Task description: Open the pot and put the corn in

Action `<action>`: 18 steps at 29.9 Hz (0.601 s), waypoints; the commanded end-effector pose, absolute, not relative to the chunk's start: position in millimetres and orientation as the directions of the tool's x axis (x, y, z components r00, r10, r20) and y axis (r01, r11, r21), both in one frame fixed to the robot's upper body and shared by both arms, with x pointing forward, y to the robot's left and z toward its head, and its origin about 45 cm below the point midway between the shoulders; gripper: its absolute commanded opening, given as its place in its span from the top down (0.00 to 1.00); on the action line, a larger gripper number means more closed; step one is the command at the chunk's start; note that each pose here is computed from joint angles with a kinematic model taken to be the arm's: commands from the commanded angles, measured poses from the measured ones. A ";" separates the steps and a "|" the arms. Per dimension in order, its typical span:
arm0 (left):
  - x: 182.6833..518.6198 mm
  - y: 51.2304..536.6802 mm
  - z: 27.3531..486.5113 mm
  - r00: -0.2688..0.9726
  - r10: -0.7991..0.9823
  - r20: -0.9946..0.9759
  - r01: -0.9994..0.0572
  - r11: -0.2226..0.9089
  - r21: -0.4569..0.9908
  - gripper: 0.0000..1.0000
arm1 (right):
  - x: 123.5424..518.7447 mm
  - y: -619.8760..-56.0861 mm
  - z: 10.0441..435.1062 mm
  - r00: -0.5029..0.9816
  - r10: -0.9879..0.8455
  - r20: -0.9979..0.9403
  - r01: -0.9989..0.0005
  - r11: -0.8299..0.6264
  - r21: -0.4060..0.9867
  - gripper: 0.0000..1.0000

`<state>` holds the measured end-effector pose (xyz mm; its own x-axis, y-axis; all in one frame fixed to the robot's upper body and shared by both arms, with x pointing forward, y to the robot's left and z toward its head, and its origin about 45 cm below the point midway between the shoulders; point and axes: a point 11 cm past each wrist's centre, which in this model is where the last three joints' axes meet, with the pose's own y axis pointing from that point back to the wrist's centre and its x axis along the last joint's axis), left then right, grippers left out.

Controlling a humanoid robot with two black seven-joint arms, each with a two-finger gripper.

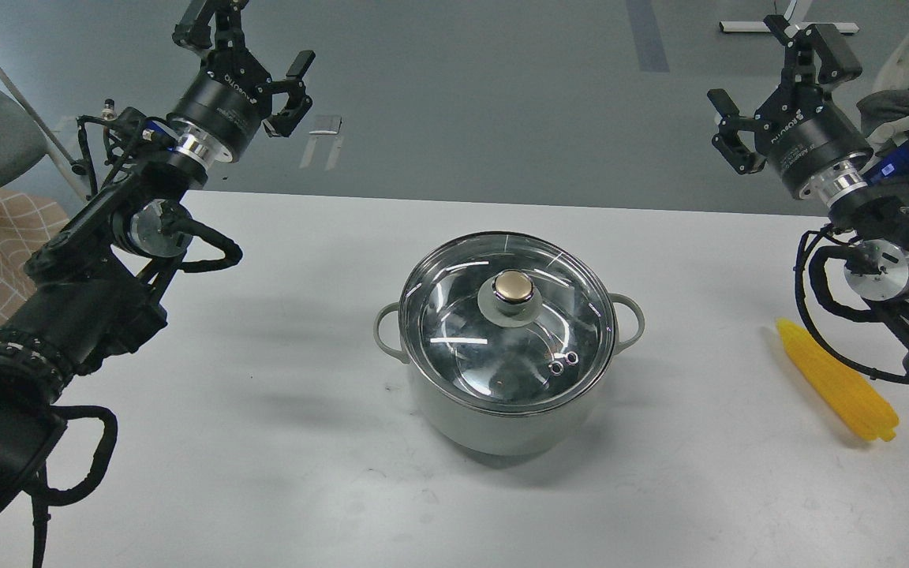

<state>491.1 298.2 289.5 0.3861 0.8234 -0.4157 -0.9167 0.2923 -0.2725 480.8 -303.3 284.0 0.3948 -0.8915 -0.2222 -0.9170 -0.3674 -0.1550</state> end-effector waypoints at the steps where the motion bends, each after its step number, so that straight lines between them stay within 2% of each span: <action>1: 492.6 298.5 287.5 0.355 0.830 -0.430 -0.929 0.262 -0.261 0.02 | 481.0 -304.9 284.8 0.391 -0.893 -0.221 -0.918 -0.364 -0.156 0.00; 18: 486.7 276.6 290.4 0.403 0.799 -0.446 -0.909 0.293 -0.297 0.02 | 482.5 -305.1 292.3 0.391 -0.890 -0.235 -0.918 -0.357 -0.175 0.00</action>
<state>488.8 280.2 291.4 0.3949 0.8040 -0.4446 -0.9120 0.2846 -0.2953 482.5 -304.4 290.8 0.3899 -0.8896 -0.2378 -0.9183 -0.3563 -0.1727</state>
